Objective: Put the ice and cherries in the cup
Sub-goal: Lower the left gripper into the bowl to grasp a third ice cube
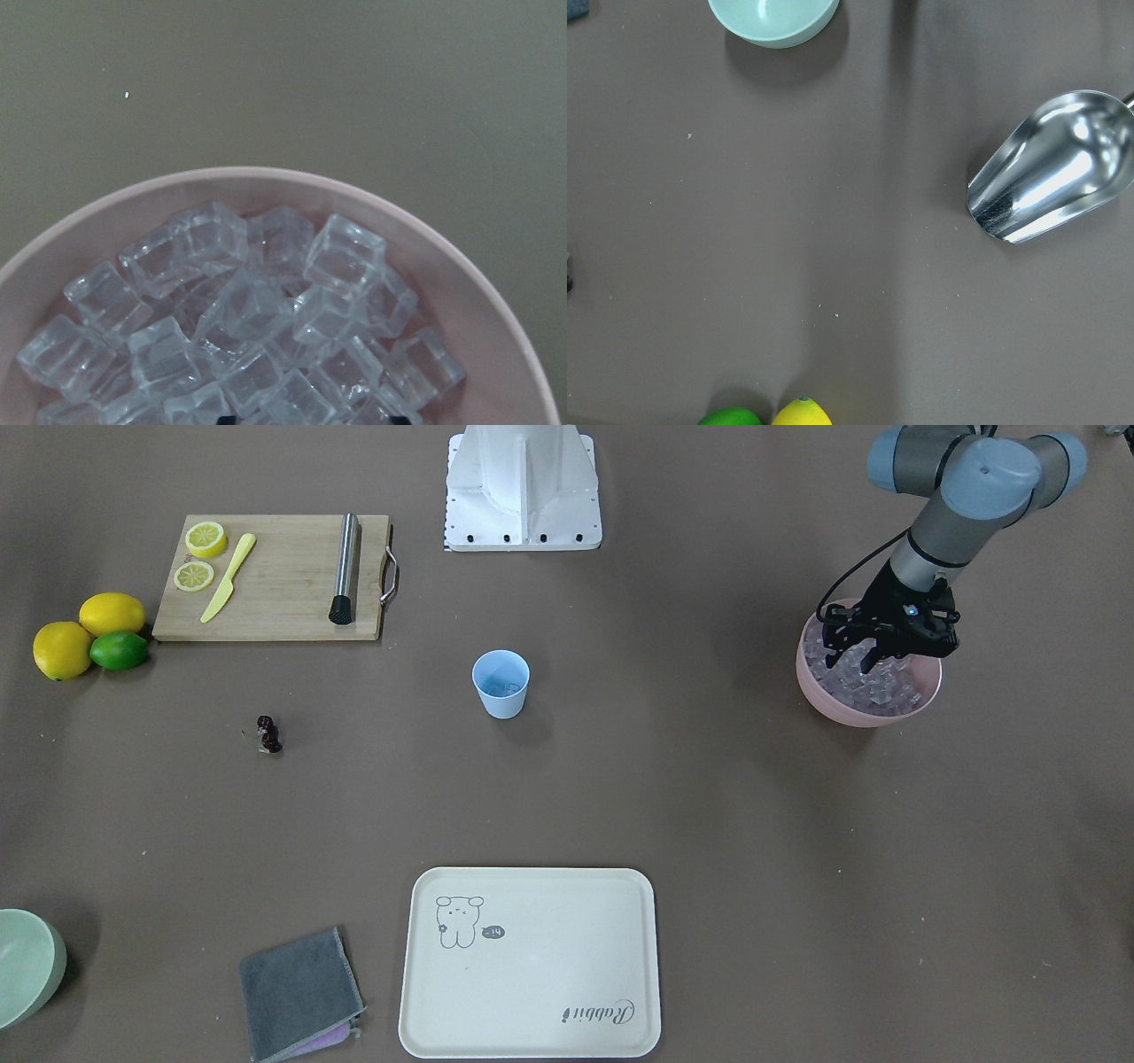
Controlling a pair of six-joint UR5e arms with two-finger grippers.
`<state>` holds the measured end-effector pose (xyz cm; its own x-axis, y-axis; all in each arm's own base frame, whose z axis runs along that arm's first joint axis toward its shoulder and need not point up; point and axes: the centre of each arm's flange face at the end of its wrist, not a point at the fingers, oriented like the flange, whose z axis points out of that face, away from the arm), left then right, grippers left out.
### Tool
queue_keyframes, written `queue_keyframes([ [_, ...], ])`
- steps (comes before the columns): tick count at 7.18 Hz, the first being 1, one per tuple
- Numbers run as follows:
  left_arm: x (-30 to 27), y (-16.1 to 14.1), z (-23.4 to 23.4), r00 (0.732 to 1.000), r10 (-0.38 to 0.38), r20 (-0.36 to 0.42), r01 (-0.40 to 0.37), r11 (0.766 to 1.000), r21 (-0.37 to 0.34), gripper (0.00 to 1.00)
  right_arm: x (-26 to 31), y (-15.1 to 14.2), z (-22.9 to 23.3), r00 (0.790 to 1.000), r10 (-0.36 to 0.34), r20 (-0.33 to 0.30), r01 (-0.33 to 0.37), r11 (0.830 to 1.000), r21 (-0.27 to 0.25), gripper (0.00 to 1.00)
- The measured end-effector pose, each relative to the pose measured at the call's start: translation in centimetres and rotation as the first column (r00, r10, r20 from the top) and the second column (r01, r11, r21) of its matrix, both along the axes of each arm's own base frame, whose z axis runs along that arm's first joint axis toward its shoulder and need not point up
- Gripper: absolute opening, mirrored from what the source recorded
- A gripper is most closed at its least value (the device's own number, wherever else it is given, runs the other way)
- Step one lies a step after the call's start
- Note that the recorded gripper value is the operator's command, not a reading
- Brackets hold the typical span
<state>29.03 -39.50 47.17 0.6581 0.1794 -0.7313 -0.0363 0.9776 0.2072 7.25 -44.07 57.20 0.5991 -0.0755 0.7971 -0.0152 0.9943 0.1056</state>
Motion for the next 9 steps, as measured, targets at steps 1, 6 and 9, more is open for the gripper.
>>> queue_keyframes([
  [1, -0.07, 0.06, 0.13, 1.0, 0.0, 0.002, 0.0, 1.0, -0.001, 0.48, 0.01, 0.0, 0.0, 1.0, 0.0, 0.0, 0.0, 1.0, 0.0, 1.0],
  [6, -0.44, 0.31, 0.32, 1.0, 0.004, 0.007, -0.004, 1.0, 0.003, 0.62, -0.03, 0.21, 0.21, 1.0, -0.001, 0.0, 0.001, 1.0, -0.005, 1.0],
  [9, -0.41, 0.31, 0.48, 1.0, 0.001, 0.012, -0.001, 1.0, 0.001, 0.62, -0.03, 0.31, 0.29, 1.0, 0.0, 0.0, 0.0, 1.0, -0.007, 1.0],
])
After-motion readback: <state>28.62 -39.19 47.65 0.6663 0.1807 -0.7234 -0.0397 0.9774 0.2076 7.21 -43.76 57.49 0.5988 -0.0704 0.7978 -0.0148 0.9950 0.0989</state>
